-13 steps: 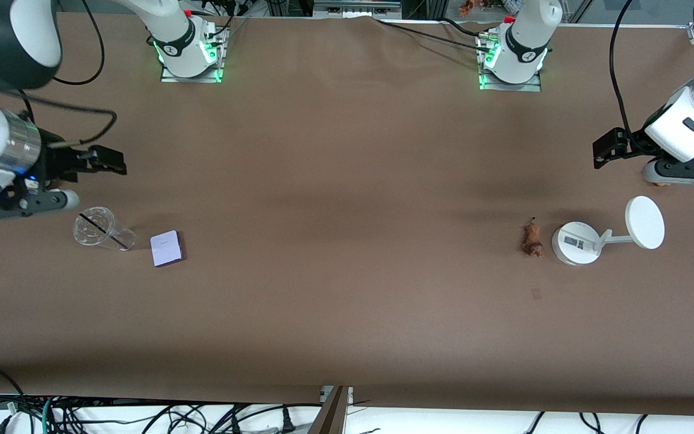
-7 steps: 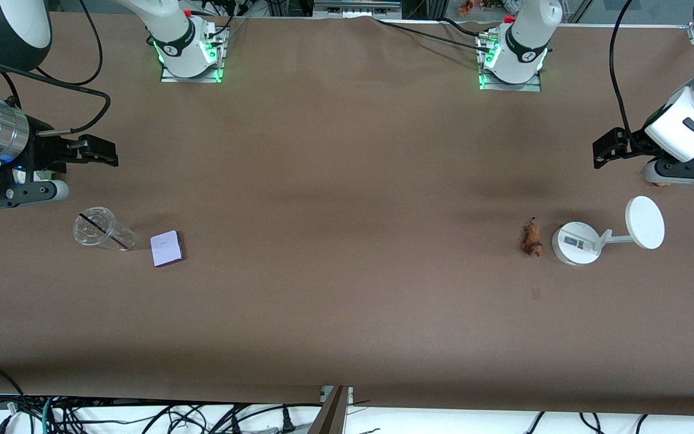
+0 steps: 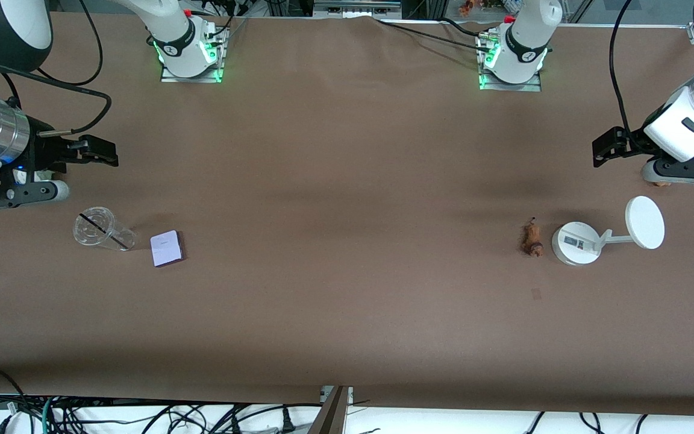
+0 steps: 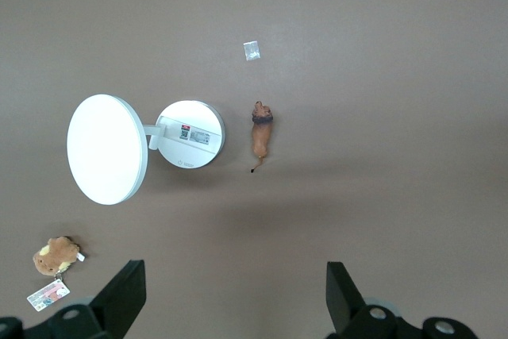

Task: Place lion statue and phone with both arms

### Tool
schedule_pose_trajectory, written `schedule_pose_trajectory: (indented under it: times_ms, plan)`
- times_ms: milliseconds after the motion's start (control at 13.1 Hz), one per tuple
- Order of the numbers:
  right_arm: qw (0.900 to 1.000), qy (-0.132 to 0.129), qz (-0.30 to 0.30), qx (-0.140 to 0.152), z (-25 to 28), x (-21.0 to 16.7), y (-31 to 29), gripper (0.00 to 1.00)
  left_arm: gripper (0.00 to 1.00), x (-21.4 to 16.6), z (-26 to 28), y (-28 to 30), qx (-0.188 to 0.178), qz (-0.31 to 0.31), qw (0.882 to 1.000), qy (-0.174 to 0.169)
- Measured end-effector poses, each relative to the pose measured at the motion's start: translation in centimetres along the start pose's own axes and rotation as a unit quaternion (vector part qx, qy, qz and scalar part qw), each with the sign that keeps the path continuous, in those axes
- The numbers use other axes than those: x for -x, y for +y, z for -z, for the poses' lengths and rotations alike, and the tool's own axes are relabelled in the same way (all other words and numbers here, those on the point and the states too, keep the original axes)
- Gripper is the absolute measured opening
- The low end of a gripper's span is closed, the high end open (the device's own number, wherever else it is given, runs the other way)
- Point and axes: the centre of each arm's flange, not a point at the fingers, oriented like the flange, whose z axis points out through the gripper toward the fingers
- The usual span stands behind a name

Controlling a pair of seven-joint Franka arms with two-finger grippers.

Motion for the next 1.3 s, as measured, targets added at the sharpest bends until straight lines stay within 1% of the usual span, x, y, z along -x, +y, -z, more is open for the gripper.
schedule_pose_trajectory:
  times_ms: [153,383,536,689,995,1072,1225,1301]
  plan:
    - [1.000,-0.001,-0.002,0.005,0.0,0.0,0.2,1.00,1.00,0.0,0.0,0.0,0.000,0.000,1.000,0.000]
    - [1.000,-0.002,-0.006,-0.003,-0.1,0.0,1.9,1.00,1.00,0.0,0.0,0.0,0.000,0.000,1.000,-0.001]
    - [1.000,0.000,-0.007,-0.002,0.0,0.5,3.8,1.00,1.00,0.0,0.0,0.0,0.000,0.000,1.000,-0.001]
    - [1.000,0.012,-0.014,-0.009,0.0,1.9,5.4,1.00,1.00,0.0,0.0,0.0,0.000,0.000,1.000,-0.001]
    - [1.000,0.018,-0.018,-0.017,-1.5,5.5,6.0,1.00,1.00,0.1,0.0,0.0,0.000,0.000,1.000,-0.002]
    - [1.000,0.020,-0.015,-0.014,-1.6,6.1,5.7,1.00,1.00,0.1,0.0,0.0,0.000,0.000,1.000,-0.002]
    - [1.000,0.025,-0.008,0.003,-1.3,6.6,5.0,1.00,1.00,0.1,0.0,0.0,0.000,0.000,1.000,-0.002]
    - [1.000,0.025,-0.005,0.005,-1.4,6.5,4.7,1.00,1.00,0.1,0.0,0.0,0.000,0.000,1.000,-0.002]
